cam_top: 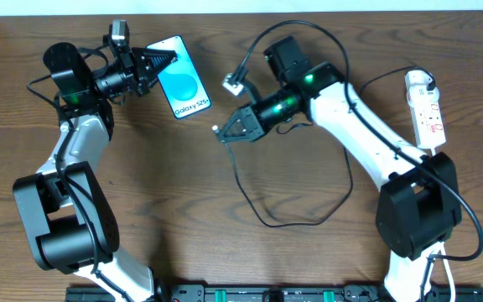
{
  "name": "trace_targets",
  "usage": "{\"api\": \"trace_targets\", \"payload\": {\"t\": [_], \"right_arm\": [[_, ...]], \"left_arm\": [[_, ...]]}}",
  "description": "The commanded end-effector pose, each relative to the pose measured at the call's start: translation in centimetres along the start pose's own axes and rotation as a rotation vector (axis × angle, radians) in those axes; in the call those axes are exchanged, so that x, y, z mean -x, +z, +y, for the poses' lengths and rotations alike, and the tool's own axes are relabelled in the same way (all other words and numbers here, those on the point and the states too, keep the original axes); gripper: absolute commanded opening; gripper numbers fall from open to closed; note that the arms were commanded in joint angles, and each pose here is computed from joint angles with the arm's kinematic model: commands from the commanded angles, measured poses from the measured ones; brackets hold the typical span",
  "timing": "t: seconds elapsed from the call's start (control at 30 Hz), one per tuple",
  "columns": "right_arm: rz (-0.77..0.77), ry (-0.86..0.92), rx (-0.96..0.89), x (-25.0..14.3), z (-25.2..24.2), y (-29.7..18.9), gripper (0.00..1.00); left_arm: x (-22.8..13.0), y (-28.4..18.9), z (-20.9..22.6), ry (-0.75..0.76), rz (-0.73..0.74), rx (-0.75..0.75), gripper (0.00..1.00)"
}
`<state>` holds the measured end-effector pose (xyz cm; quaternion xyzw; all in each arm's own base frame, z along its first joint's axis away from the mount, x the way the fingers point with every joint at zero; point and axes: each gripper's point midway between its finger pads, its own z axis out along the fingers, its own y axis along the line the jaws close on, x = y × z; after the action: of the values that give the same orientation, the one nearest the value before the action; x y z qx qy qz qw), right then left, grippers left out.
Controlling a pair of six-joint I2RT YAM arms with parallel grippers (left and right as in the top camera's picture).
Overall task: Plug charger to phone and switch on socket
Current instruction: 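Lift the connector with the right gripper toward the smartphone, then align the connector with the smartphone's bottom port using the right gripper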
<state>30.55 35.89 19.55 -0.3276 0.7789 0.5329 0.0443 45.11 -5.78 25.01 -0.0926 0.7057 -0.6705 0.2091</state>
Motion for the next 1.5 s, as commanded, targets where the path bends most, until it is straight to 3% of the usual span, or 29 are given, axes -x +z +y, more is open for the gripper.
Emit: {"api": "trace_targets", "payload": {"t": [0.0,0.8,1.47], "right_arm": [[0.001,0.035,0.044,0.3,1.1,0.7,0.01],[-0.077,-0.025,0.160,3.3,3.3,0.3,0.01],[-0.083,-0.062,0.240,3.4,4.2,-0.7,0.01]], "left_arm": [[-0.3,-0.2,-1.9,0.022,0.022,-0.015,0.07],[-0.2,-0.3,-4.1,0.099,0.024,-0.049,0.07],[0.4,-0.8,-5.4,0.158,-0.019,-0.068,0.07]]}}
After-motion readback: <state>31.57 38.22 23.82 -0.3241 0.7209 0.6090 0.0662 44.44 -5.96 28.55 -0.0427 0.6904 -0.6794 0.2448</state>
